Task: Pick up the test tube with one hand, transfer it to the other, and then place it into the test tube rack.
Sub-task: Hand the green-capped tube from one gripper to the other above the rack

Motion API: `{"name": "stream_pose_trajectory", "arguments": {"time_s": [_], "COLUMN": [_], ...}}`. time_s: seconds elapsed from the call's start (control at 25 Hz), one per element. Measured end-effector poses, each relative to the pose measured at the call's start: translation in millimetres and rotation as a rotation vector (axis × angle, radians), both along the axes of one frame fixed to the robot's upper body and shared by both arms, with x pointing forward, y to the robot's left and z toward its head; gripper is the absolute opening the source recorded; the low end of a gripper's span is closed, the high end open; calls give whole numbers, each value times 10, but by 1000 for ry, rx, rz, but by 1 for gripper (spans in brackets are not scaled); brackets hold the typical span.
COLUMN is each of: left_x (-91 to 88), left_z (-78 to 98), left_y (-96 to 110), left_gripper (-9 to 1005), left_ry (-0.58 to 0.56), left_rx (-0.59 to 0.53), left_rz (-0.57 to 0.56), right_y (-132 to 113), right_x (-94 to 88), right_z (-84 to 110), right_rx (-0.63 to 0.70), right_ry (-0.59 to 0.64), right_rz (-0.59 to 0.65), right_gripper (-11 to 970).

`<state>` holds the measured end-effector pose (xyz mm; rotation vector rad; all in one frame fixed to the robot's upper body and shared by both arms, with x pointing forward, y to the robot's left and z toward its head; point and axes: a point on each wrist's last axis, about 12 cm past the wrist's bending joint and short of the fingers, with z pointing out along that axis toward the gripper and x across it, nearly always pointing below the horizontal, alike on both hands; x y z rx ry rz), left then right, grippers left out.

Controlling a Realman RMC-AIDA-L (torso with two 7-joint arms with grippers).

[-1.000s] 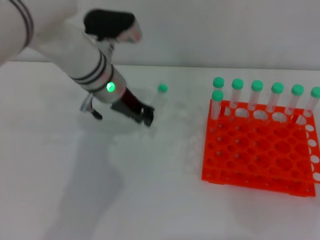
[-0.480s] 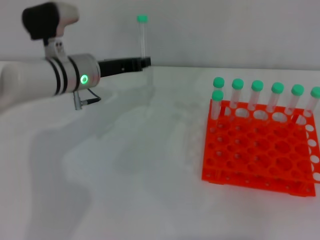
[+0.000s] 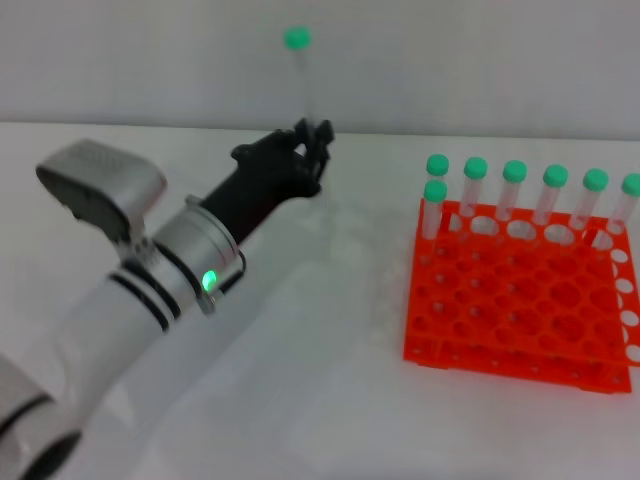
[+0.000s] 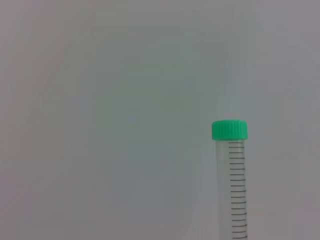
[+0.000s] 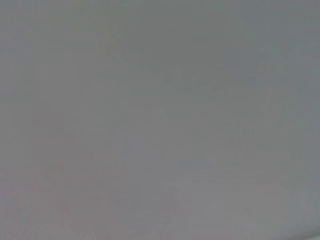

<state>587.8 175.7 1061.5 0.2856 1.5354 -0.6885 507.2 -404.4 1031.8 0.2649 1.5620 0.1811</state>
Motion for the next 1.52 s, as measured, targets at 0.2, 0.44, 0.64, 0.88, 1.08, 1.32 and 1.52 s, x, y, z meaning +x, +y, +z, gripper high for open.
{"name": "stream_pose_trajectory", "arguments": {"time_s": [0.2, 0.44, 0.64, 0.88, 1.08, 1.32, 1.52], "left_x": [-274, -420, -410, -412, -429, -441, -445], "left_z": [-28, -42, -15, 80, 91, 86, 83], "left_y": [-422, -780, -940, -1114, -1148, -1151, -1150], "left_gripper": [194, 194, 193, 194, 193, 193, 196], "left_ry": [-111, -123, -145, -173, -179, -177, -176], "left_rx": [107, 186, 257, 262, 261, 260, 260], "left_rz": [-158, -254, -313, -360, -373, -376, -376], "right_y": [45, 185, 311, 640, 902, 1085, 1176], "right_x": [37, -53, -7, 156, 281, 392, 461], "right_z": [257, 640, 815, 795, 773, 811, 859], "right_rx": [-35, -63, -80, -74, -57, -58, -50], "right_ry": [-57, -217, -221, -197, -193, -202, -215], "right_rz": [275, 657, 866, 971, 1004, 1046, 1070], "right_gripper": [870, 870, 870, 870, 869, 870, 870]}}
